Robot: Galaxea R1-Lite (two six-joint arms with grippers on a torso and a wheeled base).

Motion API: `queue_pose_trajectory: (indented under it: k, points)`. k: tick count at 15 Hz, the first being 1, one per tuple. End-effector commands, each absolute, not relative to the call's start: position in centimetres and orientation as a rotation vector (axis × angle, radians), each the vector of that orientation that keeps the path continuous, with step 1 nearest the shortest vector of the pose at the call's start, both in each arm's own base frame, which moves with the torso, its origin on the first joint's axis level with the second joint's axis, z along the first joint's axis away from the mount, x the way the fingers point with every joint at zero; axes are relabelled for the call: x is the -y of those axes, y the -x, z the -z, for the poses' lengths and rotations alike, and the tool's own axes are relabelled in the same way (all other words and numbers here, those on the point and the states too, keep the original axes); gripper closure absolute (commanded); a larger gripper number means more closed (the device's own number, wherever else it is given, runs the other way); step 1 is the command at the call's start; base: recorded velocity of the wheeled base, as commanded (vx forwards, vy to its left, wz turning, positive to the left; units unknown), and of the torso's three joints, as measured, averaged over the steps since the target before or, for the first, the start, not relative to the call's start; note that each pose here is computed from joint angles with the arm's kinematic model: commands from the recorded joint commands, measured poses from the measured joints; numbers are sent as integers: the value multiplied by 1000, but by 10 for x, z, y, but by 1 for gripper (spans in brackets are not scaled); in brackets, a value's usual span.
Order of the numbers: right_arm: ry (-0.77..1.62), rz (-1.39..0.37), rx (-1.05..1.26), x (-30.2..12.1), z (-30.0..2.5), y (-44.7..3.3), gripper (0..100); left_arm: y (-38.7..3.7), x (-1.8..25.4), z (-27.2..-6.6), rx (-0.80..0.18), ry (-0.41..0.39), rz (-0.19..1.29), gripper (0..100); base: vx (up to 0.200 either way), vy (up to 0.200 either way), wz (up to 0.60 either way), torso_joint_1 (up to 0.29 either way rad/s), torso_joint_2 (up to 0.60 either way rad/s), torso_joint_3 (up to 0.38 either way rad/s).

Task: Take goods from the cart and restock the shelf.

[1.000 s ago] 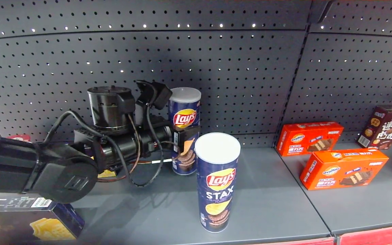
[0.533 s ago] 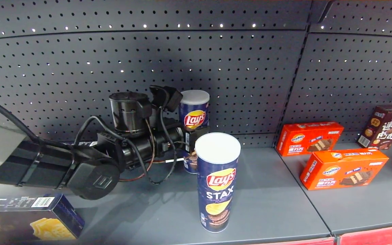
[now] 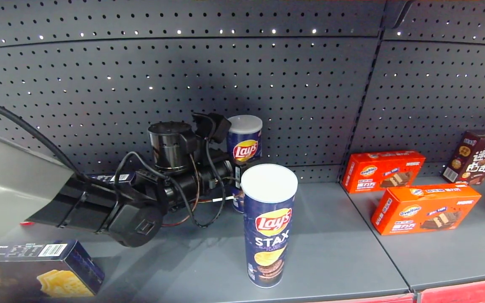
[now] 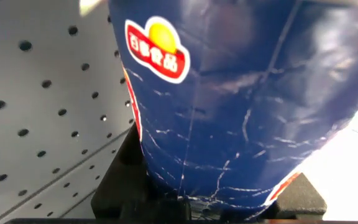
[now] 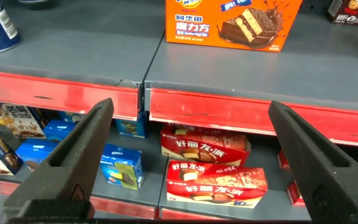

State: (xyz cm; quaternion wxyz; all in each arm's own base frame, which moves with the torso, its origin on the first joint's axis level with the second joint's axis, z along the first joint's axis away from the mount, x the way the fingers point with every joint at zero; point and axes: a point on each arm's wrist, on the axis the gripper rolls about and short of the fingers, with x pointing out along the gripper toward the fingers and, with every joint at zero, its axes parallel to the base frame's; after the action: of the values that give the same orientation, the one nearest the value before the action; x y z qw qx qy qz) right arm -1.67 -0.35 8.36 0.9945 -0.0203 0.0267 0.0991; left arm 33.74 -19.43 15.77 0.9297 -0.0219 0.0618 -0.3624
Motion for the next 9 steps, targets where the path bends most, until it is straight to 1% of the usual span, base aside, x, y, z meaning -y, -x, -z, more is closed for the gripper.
queue_pose_trajectory:
  k: [1,4,9]
  points:
    - [41,-199,-55,4,-84,17,0,-341,195,-153,-132,44,741,100,0,0,0,0,0,0]
    - [41,-199,-55,4,-84,17,0,-346,197,-149,-117,47,739,100,0,0,0,0,0,0]
    - [40,-199,-55,4,-84,17,0,-348,197,-150,-111,47,737,100,0,0,0,0,0,0]
